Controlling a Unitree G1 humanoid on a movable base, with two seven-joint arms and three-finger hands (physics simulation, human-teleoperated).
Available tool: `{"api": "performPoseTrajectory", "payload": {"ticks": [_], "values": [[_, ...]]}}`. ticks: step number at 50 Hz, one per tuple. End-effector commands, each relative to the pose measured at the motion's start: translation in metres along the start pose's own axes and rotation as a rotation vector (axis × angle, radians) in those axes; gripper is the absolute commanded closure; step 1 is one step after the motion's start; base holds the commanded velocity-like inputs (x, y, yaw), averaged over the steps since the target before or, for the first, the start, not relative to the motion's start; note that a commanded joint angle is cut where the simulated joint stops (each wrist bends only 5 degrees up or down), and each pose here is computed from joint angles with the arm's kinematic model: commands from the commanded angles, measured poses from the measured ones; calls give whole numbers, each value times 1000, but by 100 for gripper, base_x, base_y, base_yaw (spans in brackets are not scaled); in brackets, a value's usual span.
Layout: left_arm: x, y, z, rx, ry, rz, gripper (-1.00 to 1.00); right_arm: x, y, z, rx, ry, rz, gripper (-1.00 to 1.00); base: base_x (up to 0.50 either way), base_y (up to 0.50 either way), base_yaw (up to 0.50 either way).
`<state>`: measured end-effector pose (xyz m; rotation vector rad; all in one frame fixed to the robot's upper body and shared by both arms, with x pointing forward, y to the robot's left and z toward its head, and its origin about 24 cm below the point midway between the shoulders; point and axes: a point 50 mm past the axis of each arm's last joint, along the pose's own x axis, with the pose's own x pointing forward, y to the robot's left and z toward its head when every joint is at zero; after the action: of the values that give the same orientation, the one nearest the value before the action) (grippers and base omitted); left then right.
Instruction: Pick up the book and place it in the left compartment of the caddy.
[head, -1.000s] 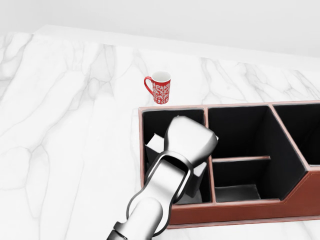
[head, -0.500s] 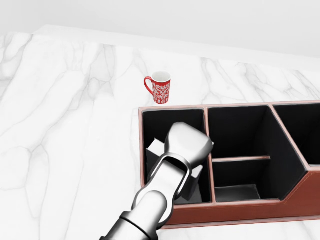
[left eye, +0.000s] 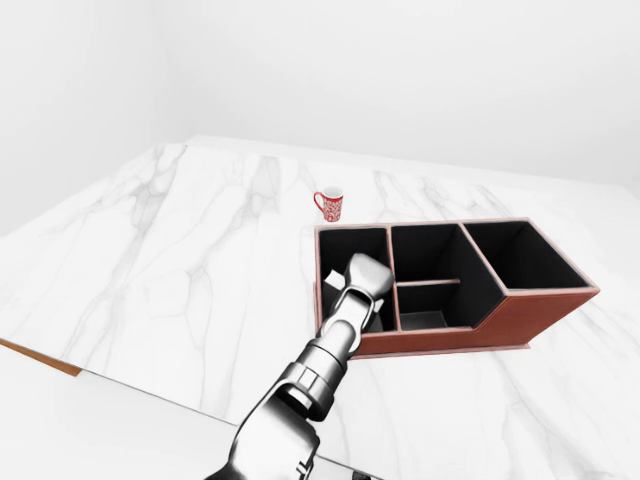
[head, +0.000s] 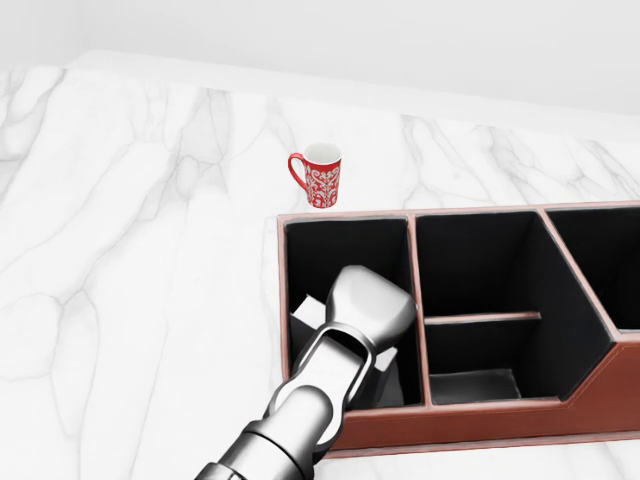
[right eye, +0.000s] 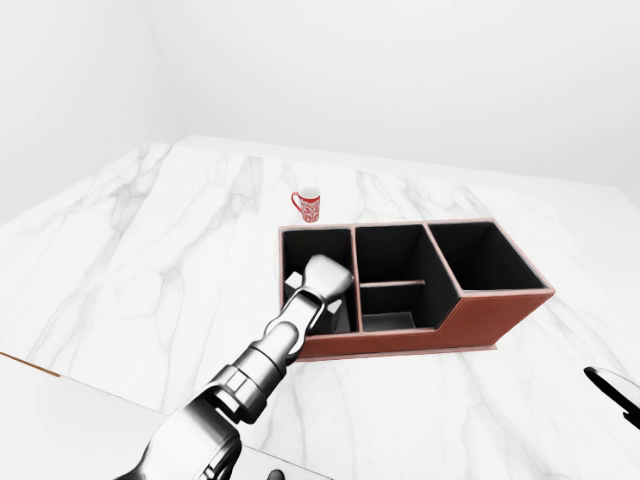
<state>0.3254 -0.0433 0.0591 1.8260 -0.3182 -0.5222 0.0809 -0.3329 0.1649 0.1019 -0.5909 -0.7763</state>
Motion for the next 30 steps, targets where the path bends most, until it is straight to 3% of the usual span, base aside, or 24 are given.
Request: {"api": "performPoseTrajectory", "payload": {"ticks": [1,16,17,18,20,21,22,23,30], "values": [[2,-6,1,19,-15,22,100,0,0,0,-1,1,1,-100,0,0,0],[1,-15,-1,15,-15,16,100,0,0,-2,-2,8,0,-100,0,0,0],[1,-15,-2,13,-12,20,87,-1,0,-1,-1,4,0,-100,0,0,0],[1,-15,-3,12,-9,23,39,-1,0,-1,-2,4,0,-100,0,0,0],[0,-13,-5,8,-3,50,-32,-1,0,-2,-2,9,0,-100,0,0,0],[0,-12,-6,10,2,60,-80,-1,0,-2,-2,8,0,-100,0,0,0],[0,-12,-6,10,2,61,-80,-1,0,-2,-2,8,0,-100,0,0,0],[-1,-10,-8,8,10,75,-100,-1,0,-2,-2,9,0,-100,0,0,-1],[-6,-3,-17,-1,46,119,-100,-1,0,-1,-3,5,-2,-100,0,0,0]]}}
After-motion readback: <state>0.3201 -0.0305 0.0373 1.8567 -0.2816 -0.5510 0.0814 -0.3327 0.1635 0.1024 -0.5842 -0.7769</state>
